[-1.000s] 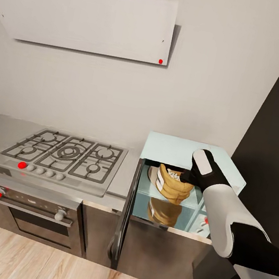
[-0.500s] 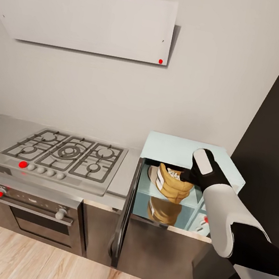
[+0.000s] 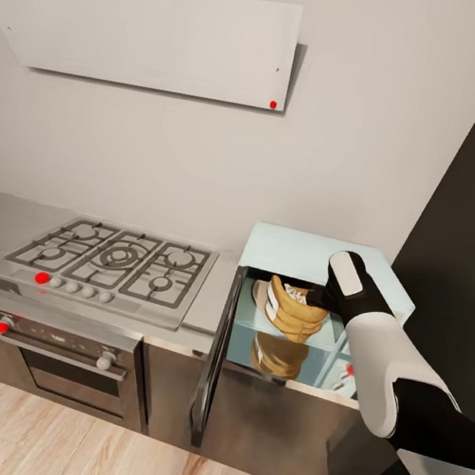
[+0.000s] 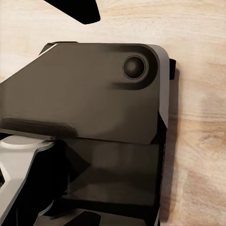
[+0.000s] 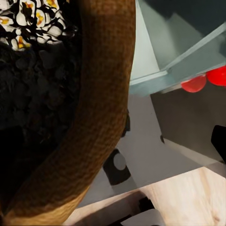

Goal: In the kitchen, take the popcorn bag from the countertop, put it into the microwave, and heat it until the popcorn is cooked so the cooked popcorn ends up inside the bag.

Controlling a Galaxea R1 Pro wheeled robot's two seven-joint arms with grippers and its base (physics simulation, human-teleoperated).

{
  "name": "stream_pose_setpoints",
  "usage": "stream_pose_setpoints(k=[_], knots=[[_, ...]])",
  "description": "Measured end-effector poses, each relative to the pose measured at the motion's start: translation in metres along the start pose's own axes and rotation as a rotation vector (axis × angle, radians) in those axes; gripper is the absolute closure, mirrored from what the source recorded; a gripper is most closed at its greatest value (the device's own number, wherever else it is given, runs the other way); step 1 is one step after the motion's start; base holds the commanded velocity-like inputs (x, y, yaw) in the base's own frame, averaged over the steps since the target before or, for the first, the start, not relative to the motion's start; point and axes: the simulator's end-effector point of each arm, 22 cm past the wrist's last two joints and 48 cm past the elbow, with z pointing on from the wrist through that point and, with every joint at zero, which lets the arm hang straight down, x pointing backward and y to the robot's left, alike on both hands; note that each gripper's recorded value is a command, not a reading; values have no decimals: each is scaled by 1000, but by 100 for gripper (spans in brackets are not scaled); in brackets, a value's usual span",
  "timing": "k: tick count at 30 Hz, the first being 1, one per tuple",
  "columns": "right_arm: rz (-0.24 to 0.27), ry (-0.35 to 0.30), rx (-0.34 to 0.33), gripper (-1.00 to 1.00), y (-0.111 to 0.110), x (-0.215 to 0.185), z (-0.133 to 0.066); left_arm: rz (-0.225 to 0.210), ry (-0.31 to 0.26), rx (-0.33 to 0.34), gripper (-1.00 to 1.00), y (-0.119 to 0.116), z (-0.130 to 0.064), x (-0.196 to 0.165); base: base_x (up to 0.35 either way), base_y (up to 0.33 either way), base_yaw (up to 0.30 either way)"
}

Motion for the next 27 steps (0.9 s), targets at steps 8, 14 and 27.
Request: stream_pose_setpoints(k=[8, 14, 27], knots=[[21, -79, -32, -100, 4, -24, -22, 1, 0, 0, -100, 0, 0, 0, -1, 0, 0], [33, -120, -47, -100, 4, -33, -31, 1, 0, 1, -100, 0, 0, 0, 0, 0, 0], [33, -120, -47, -100, 4, -33, -30, 1, 0, 0, -100, 0, 0, 0, -30, -8, 0]])
